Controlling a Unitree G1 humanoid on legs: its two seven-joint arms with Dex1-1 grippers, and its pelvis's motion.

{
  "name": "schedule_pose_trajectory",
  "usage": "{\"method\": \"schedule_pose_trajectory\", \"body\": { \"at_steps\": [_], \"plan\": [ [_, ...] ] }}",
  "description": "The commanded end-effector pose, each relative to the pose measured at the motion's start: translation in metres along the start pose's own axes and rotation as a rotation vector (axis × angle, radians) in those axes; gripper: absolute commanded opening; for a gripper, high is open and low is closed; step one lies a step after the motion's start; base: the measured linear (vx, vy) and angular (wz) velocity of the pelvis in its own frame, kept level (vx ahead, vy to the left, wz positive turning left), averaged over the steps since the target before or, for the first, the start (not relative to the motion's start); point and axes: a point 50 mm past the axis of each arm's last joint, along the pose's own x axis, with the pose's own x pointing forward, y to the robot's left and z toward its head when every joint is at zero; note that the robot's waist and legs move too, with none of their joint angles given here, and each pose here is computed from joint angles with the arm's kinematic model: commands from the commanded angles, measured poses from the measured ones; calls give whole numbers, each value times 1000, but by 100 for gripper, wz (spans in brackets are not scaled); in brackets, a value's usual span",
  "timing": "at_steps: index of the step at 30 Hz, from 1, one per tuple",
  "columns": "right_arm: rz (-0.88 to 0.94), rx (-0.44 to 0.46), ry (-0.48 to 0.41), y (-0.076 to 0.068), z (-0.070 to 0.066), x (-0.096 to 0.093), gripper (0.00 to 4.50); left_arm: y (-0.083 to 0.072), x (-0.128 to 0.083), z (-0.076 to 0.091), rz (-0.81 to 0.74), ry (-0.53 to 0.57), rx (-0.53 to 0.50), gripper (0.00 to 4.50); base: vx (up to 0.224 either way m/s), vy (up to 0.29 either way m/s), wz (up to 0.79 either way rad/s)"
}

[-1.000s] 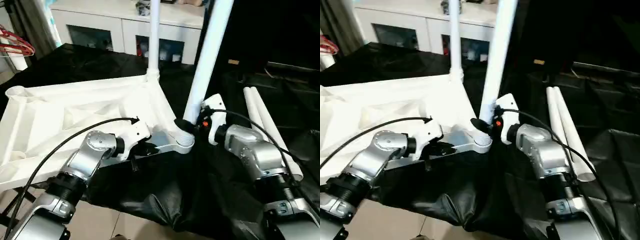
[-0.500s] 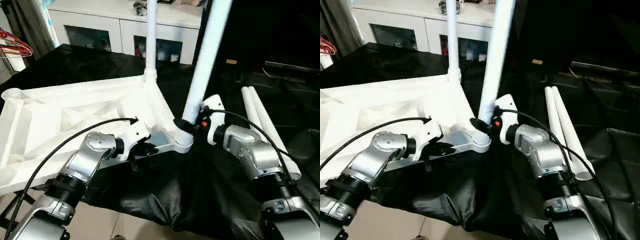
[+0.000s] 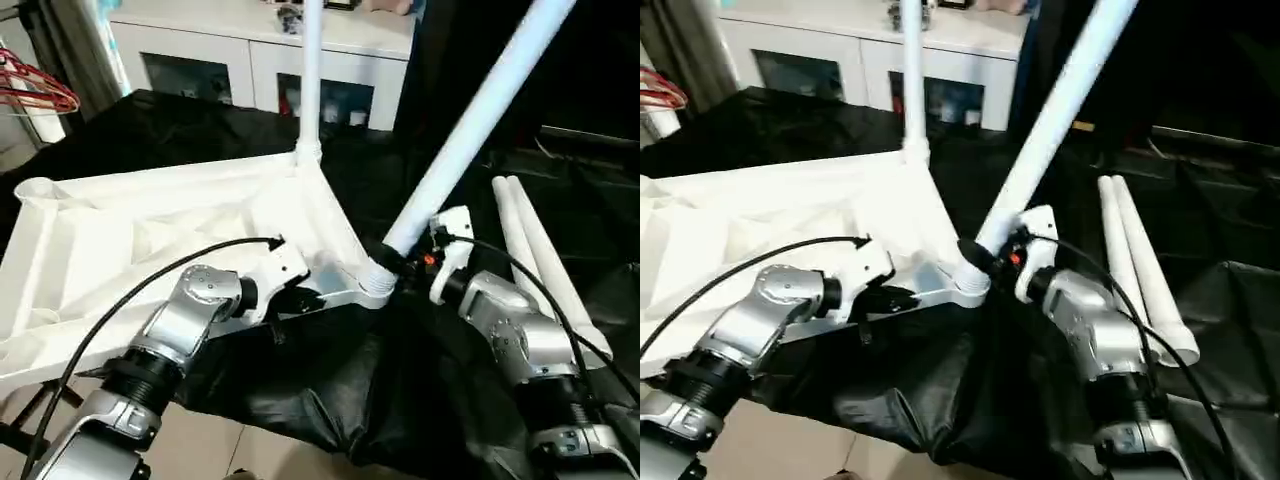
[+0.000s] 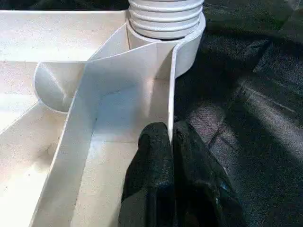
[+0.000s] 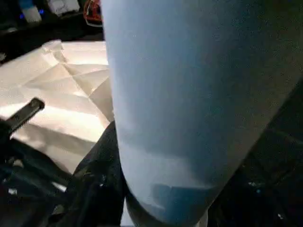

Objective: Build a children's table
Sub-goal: Insert table leg to table base

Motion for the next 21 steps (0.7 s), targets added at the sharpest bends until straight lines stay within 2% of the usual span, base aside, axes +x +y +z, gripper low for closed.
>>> {"method": "schedule_pose_trajectory", "body": {
  "at_steps": [1, 5, 7, 13, 15, 19, 20, 21],
  "plan": [
    [2, -5, 130, 2, -24, -2, 188, 7, -3, 3, 66, -35, -15, 0, 0, 0, 0],
    [30, -60, 162, 6, -23, 3, 188, 6, -3, 3, 60, -29, -7, 0, 0, 0, 0],
    [75, -81, 207, 9, -24, 9, 188, 5, -4, 1, 52, -23, 0, 0, 0, 0, 0],
    [134, -94, 259, 13, -29, 13, 188, 4, -6, 1, 38, -20, 8, 0, 0, 0, 0],
    [190, -107, 285, 14, -32, 16, 188, 1, -8, 1, -10, -18, 25, 0, 0, 0, 0],
    [229, -124, 294, 15, -33, 17, 188, -1, -9, 1, -38, -15, 34, 0, 0, 0, 0],
    [303, -119, 293, 19, -34, 16, 188, -5, -13, 3, -92, -18, 59, 0, 0, 0, 0],
    [303, -119, 293, 19, -34, 16, 188, -5, -13, 3, -92, -18, 59, 0, 0, 0, 0]
  ]
}}
